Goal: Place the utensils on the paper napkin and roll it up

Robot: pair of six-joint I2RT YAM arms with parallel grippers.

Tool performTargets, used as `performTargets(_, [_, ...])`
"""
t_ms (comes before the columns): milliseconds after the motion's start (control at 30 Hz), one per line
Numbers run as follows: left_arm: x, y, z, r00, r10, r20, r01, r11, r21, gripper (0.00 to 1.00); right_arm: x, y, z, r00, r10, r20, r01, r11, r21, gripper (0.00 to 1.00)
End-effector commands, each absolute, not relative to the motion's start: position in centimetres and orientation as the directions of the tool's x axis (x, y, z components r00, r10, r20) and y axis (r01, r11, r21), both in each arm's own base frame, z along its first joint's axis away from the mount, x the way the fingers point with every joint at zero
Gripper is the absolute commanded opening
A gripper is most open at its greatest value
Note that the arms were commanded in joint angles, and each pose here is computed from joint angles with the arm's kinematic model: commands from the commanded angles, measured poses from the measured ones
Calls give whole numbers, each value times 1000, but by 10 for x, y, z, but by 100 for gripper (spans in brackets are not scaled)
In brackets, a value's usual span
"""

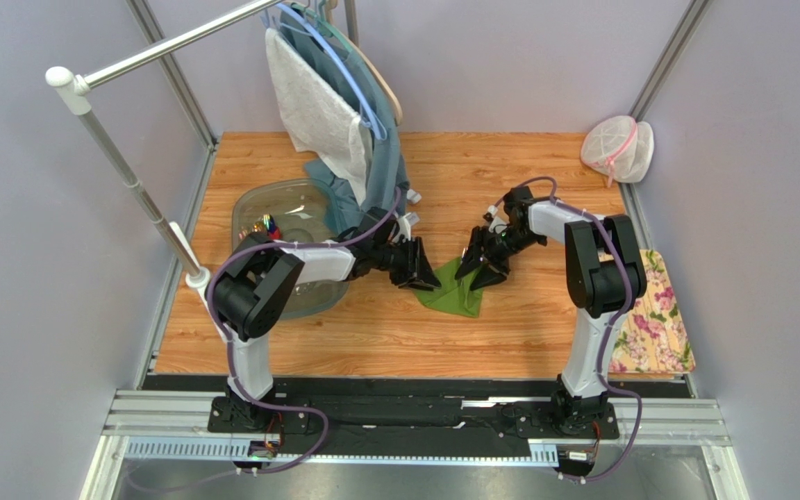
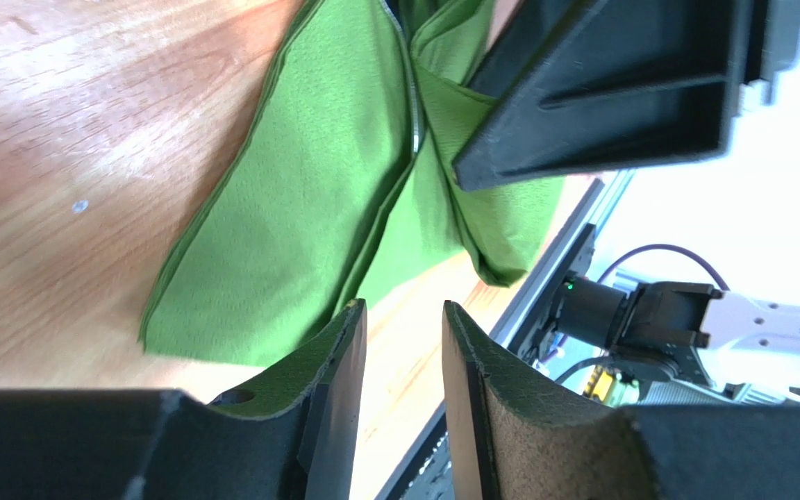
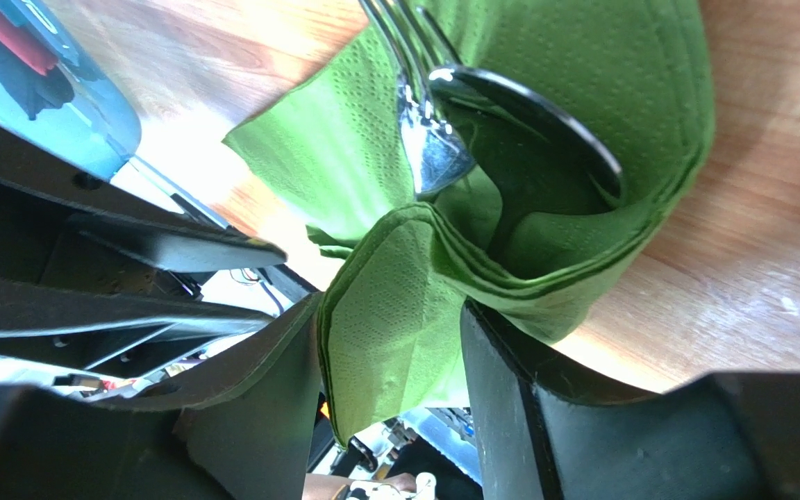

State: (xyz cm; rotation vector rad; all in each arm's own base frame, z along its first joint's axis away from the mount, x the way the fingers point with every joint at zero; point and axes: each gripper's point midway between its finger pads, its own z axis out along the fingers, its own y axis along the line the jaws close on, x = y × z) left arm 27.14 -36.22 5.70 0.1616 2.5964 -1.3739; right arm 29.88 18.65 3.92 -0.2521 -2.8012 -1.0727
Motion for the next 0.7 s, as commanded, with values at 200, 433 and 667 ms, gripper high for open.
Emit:
performTargets(200, [280, -352, 92, -937, 3, -350, 304, 505, -808, 41, 313, 199, 64, -983, 111, 148, 183, 687, 704, 42])
performTargets(433, [282, -351, 101, -931, -20, -365, 311, 483, -819, 38, 313, 205, 62, -981, 110, 163, 193, 687, 700, 35])
performTargets(667, [282, -357, 125, -890, 3, -455, 415, 418, -808, 42, 317, 212, 61, -978, 111, 175, 203, 681, 704, 53])
